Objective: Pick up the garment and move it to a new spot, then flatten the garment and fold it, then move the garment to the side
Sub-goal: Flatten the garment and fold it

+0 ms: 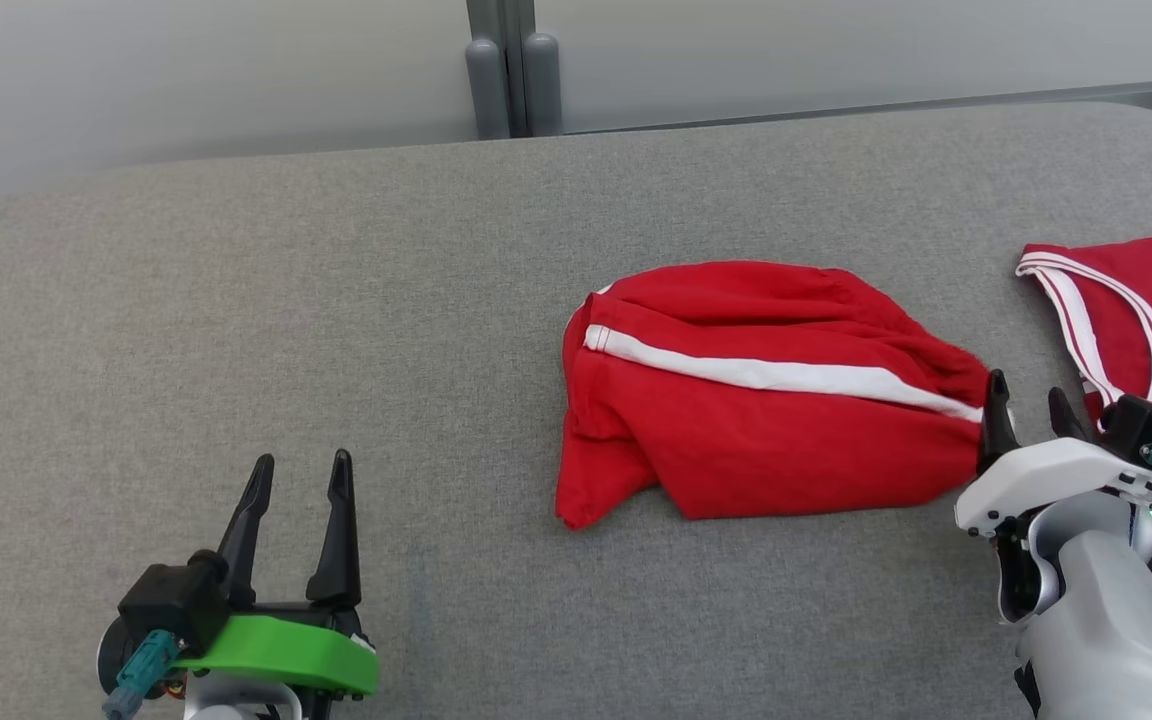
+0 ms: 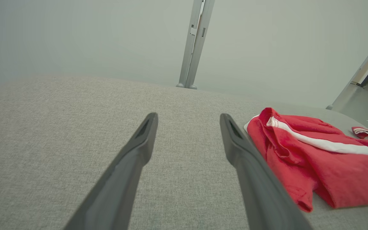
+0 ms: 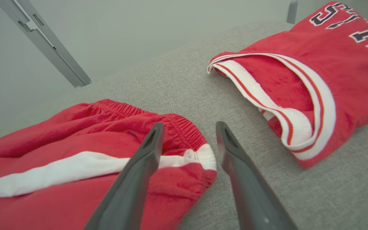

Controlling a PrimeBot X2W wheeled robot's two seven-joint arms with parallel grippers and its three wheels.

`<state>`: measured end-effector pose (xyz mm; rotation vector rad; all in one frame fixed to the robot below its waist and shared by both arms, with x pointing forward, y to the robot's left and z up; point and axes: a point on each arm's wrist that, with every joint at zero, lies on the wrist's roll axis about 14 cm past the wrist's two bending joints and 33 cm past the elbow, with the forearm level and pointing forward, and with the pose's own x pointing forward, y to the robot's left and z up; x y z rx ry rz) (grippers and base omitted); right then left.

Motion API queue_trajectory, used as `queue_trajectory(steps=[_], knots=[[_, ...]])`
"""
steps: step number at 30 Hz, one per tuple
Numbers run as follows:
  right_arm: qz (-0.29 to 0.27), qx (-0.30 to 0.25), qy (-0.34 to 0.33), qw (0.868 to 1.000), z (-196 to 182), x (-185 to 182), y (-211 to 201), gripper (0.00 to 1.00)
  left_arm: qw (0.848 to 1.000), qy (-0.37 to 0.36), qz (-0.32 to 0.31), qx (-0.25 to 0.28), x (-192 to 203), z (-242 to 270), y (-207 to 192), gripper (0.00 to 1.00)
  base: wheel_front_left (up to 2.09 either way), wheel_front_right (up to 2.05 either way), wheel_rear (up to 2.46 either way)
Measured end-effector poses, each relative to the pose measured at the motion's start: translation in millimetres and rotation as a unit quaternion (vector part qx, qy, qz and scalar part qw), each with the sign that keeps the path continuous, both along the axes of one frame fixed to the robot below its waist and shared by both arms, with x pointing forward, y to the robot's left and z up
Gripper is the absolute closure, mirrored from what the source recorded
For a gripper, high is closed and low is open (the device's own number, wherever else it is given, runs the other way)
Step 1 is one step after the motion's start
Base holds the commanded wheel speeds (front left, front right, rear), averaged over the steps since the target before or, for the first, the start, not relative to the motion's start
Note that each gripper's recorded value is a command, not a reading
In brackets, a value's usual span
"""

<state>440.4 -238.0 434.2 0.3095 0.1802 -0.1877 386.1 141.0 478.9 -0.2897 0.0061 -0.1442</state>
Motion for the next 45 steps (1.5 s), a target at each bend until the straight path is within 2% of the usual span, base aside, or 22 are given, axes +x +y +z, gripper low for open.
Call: queue_trajectory(steps=[8,17,26,45], knots=[[0.026,-0.071,-0.037,0.996,23,-13,4,0.00,1.000,-0.007,0.008,0.001,-6,5,6,0.00,0.00,0.00,0.00],[0.065,-0.155,-0.095,0.981,57,-47,17,0.00,1.000,-0.011,0.023,0.002,-17,8,16,0.00,0.00,0.00,0.00],[0.084,-0.163,-0.109,0.977,61,-80,30,0.00,0.999,-0.022,0.046,0.011,-30,15,31,0.00,0.00,0.00,0.00],[0.076,-0.138,-0.098,0.983,52,-86,27,0.00,0.999,-0.026,0.036,0.026,-31,17,26,0.00,0.00,0.00,0.00]])
